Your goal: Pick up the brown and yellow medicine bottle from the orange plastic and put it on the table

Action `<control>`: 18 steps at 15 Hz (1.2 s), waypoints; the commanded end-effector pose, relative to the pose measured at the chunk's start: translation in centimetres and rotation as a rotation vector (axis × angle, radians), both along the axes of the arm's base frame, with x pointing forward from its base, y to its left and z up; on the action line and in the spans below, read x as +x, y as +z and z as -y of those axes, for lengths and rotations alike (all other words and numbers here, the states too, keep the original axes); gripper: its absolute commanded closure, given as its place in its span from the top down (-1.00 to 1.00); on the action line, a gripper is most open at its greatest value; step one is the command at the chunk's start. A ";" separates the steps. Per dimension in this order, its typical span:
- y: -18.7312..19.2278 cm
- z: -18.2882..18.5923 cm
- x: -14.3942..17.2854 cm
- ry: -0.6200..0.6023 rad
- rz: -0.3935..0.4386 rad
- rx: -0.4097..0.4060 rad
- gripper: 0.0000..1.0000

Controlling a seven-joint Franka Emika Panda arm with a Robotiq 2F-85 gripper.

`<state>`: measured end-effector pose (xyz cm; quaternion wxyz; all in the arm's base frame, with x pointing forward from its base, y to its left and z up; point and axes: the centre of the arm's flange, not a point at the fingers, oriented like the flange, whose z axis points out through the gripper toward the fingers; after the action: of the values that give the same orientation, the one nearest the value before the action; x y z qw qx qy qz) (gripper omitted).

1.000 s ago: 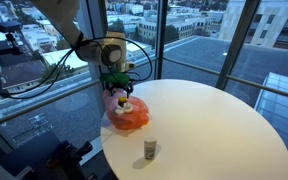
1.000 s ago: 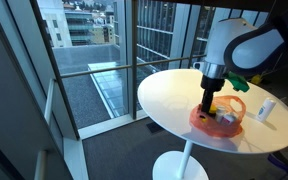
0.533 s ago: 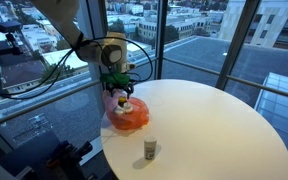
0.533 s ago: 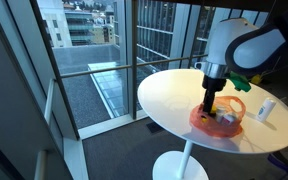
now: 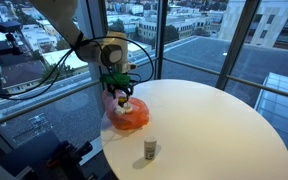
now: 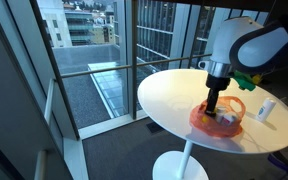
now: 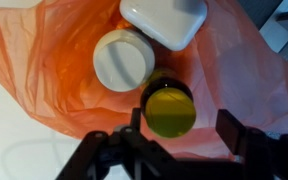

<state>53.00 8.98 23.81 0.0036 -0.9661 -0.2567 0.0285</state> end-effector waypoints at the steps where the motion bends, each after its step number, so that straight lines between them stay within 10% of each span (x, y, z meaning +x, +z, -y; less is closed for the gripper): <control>1: 1.1 0.7 -0.8 -0.014 -0.004 -0.002 -0.06; 5: 1.5 1.1 -0.7 -0.026 0.001 -0.007 -0.60; 18: 11.7 4.2 0.2 -0.129 0.056 -0.009 -0.61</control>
<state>53.07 6.03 31.86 -0.0078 -0.9754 -0.2202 0.0071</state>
